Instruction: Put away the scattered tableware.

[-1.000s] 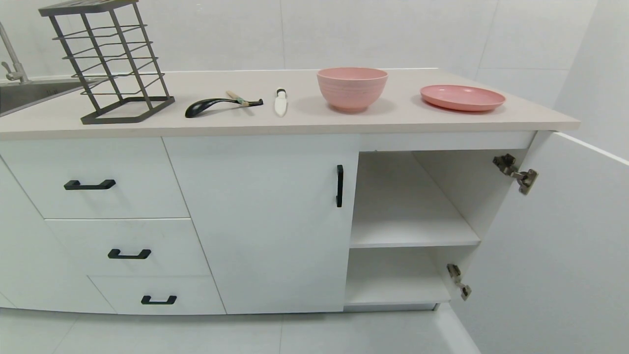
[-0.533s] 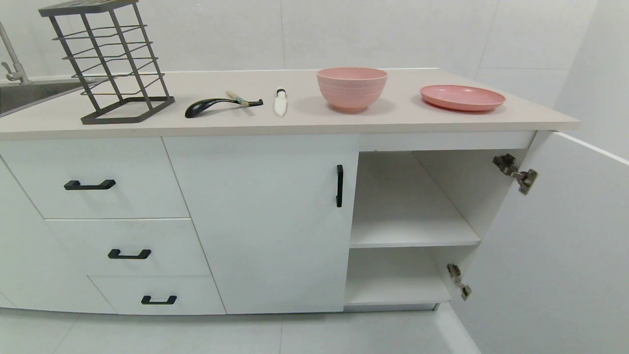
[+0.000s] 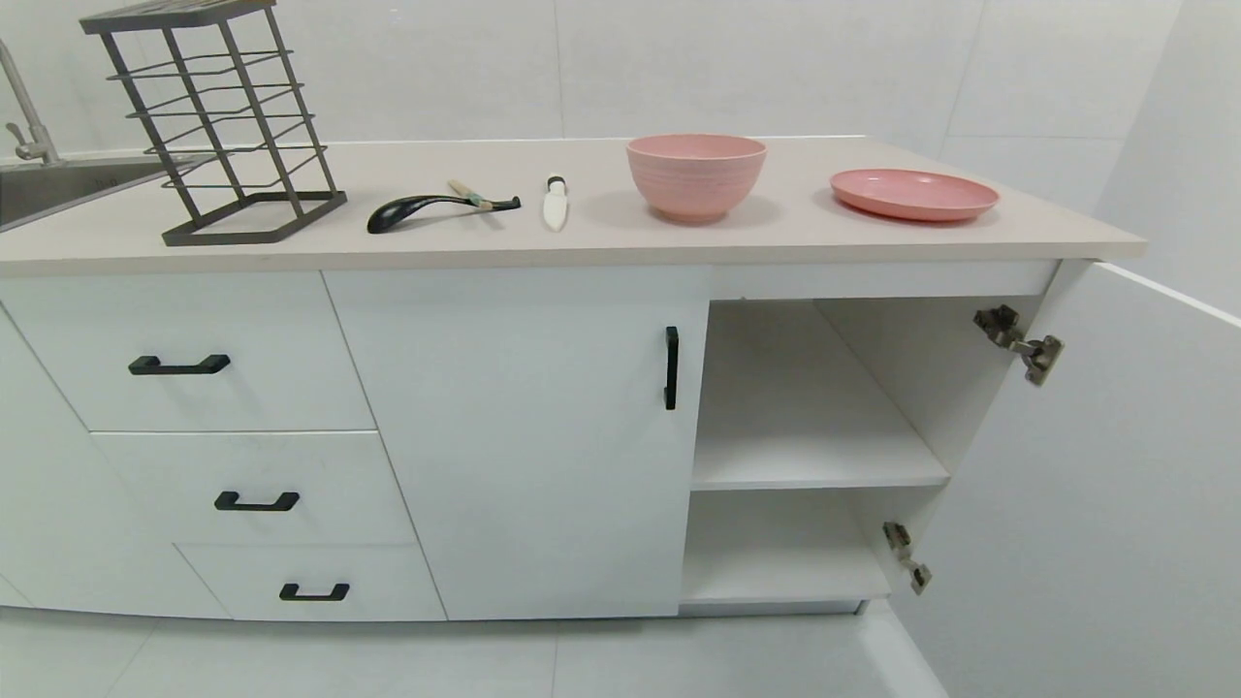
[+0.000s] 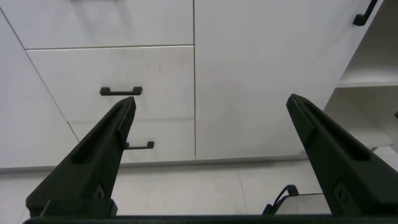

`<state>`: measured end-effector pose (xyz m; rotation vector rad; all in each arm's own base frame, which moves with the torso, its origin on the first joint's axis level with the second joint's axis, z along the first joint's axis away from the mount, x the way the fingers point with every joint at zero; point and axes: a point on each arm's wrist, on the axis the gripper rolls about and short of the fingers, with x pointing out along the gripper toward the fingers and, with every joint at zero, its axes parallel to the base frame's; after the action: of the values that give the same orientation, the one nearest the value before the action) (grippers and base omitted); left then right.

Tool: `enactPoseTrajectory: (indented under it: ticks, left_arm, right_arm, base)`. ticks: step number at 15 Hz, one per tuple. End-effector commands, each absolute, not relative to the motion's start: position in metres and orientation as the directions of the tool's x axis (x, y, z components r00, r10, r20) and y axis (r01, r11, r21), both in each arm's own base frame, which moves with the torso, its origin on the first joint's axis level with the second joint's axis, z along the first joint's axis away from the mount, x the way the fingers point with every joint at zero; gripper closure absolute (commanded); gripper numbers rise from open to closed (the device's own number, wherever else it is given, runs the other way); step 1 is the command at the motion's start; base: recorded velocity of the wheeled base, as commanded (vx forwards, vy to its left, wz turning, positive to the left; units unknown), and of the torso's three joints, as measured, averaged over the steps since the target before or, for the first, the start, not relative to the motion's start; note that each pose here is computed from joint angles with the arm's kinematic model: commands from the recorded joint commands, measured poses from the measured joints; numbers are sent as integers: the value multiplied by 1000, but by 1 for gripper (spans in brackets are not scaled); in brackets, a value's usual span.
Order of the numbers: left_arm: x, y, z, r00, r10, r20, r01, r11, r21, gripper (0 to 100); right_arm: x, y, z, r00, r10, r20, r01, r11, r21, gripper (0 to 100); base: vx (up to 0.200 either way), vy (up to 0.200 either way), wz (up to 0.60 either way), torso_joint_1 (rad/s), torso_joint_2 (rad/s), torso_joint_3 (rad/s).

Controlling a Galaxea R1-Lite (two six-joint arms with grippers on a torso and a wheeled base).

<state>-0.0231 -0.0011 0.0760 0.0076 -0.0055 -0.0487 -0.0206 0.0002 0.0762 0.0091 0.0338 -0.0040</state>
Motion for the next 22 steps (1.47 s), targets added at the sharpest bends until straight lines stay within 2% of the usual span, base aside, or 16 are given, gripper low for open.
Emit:
enactPoseTrajectory:
  ticks: [1,4,12,19,22]
  left_arm:
    - [-23,-1,76,999,-48,2,48,999,6,0]
    - [-23,-1,76,999,-49,2,49,999,6,0]
    - [-23,-1,76,999,-48,2,48,999,6,0]
    - [-23,-1,76,1000,-26,3,26,1000,2,0]
    - [-23,-1,76,1000,-26,2,26,1000,5,0]
  right_arm:
    - [-23,0,76,1000,3,-6,-3,1000,9,0]
    - [-23,0,76,1000,3,-6,-3,1000,11,0]
    - [-23,0,75,1000,-11,-9,11,1000,6,0]
    - [-23,0,75,1000,-12,-9,12,1000,6,0]
    - [-23,0,75,1000,-12,-9,12,1000,6,0]
  base:
    - [0,-200,0,-2,2,-2]
    - [0,-200,0,6,5,4]
    - [0,0,0,0,0,0]
    - [0,0,0,197,-170,-119]
    - [200,0,0,40,-334,-56]
